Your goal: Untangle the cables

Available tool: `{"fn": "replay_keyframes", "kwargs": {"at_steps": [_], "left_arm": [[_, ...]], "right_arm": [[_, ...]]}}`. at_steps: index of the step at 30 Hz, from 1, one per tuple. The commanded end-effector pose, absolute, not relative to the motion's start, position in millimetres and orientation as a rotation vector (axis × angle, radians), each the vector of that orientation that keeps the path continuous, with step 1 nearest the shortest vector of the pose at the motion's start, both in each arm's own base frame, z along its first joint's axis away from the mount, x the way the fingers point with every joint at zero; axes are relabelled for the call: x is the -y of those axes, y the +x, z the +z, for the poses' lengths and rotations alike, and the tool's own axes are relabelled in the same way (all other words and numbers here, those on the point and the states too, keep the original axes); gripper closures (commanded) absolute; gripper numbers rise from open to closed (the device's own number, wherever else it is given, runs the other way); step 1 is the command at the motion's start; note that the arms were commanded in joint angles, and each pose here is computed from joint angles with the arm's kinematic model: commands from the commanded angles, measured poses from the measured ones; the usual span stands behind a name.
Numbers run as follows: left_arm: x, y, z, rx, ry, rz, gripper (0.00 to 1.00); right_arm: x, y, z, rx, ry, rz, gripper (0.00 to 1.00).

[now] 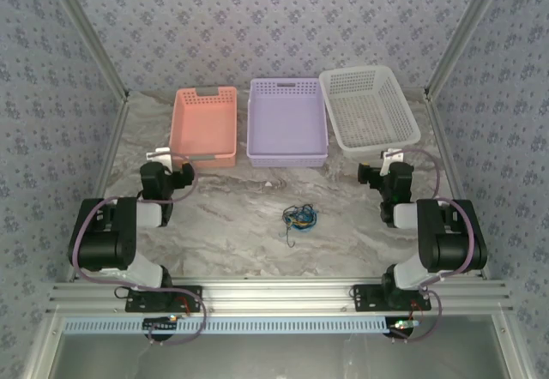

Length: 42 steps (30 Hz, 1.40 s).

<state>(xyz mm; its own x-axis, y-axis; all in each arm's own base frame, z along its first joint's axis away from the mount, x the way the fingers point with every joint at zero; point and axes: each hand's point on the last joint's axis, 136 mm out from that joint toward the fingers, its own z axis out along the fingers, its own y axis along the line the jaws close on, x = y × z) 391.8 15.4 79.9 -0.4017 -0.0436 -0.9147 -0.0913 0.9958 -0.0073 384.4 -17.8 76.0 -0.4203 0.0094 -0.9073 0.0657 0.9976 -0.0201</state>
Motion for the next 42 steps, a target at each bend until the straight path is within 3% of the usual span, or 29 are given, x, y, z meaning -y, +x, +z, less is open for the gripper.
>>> {"fn": "replay_keyframes", "kwargs": {"at_steps": [1, 28, 31, 34, 37, 39, 41, 42], "left_arm": [[-15.0, 397.8, 88.8, -1.962, -0.076, 0.047, 0.01], [-16.5, 396.5, 93.6, -1.948, -0.089, 0.063, 0.01], [-12.4, 385.5, 139.3, -1.904, -0.083, 0.191, 0.01], [14.1, 371.7, 220.7, -1.772, -0.051, 0.145, 0.01], [42.4, 350.0, 302.2, -1.660, -0.097, 0.052, 0.01], [57.3, 331.4, 320.2, -1.798, -0.292, -0.262, 0.01], [97.8, 326.7, 325.2, -1.817, -0.224, -0.591, 0.01], [116.1, 325.1, 329.9, -1.825, -0.191, -0.749, 0.01]], "right_arm": [[18.8, 391.3, 83.2, -1.985, 0.036, -0.072, 0.01], [21.8, 391.0, 87.1, -1.968, 0.057, -0.089, 0.01], [29.3, 382.1, 121.3, -1.944, 0.104, -0.221, 0.01], [6.6, 367.5, 193.8, -1.843, 0.050, -0.322, 0.01], [-17.3, 346.8, 275.7, -1.802, 0.125, -0.141, 0.01], [-22.3, 334.2, 291.8, -1.856, 0.352, 0.131, 0.01], [-34.5, 322.0, 277.4, -1.978, 0.475, 0.361, 0.01], [-54.7, 317.4, 275.1, -2.046, 0.395, 0.491, 0.13]]}}
